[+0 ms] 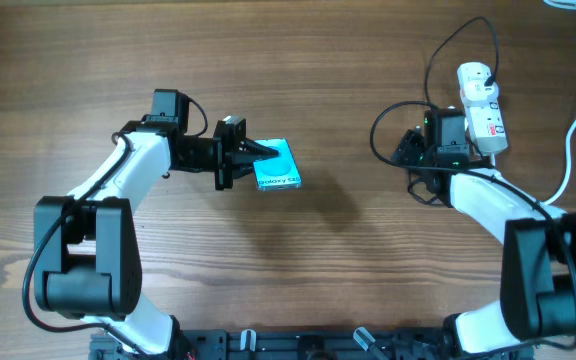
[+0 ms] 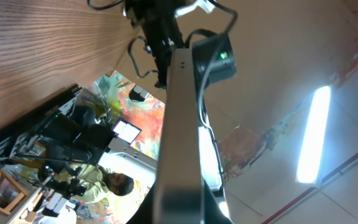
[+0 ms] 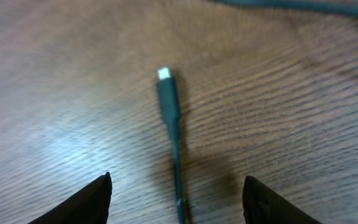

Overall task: Plug charger to phone and switch on socket
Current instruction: 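Release the phone with the right gripper and reach to the black cable plug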

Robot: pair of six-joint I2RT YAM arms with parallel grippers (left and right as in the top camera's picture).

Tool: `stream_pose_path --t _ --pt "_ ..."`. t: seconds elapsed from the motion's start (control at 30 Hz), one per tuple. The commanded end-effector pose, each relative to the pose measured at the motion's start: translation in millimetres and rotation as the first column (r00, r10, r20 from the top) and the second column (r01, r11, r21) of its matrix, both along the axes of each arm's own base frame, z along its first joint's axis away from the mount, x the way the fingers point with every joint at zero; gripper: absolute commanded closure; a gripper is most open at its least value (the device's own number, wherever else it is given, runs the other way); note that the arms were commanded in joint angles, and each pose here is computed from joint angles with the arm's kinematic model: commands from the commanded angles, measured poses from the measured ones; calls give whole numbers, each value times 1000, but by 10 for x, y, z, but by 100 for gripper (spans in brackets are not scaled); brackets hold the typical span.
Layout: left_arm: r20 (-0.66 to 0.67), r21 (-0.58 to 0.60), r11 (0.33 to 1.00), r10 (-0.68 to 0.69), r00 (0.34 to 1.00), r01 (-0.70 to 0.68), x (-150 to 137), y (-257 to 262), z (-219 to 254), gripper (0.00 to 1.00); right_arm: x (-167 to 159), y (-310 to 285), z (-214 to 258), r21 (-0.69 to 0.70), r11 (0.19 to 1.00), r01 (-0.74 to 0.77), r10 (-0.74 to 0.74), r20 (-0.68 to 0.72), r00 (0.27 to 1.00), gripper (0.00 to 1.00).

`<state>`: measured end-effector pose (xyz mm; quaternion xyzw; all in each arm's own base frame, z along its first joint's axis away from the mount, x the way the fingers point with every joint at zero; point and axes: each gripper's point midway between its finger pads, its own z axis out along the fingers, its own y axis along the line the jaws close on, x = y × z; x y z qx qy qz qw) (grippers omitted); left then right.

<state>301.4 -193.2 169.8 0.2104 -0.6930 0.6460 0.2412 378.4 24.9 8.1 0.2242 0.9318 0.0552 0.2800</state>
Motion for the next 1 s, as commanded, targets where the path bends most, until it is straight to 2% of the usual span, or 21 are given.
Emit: stream_pose_path --t 0.0,0.33,0.43,0.53,0.67,0.83,0.97 --pt "29 -57 998 -6 1000 8 -5 4 122 96 78 -57 -101 -40 999 -4 4 4 1000 32" --pt "29 -57 998 -6 1000 8 -5 4 122 96 151 -41 -375 -46 999 -20 20 -3 1000 43" --pt "28 -57 998 -6 1000 8 -5 4 122 96 63 -48 -502 -47 999 -19 17 -53 998 55" --pt "28 -57 998 -6 1000 8 -5 4 122 96 -72 39 -583 9 999 -33 34 -116 993 64" --pt "28 -57 998 -6 1000 8 -5 4 122 96 -121 49 -607 17 999 -33 35 -137 990 69" --pt "28 -57 998 -6 1000 8 -5 4 122 96 -211 75 -647 34 999 -37 43 -177 983 93" --pt "28 -57 998 -6 1000 8 -5 4 122 96 -232 116 -652 57 997 -47 56 -186 981 95"
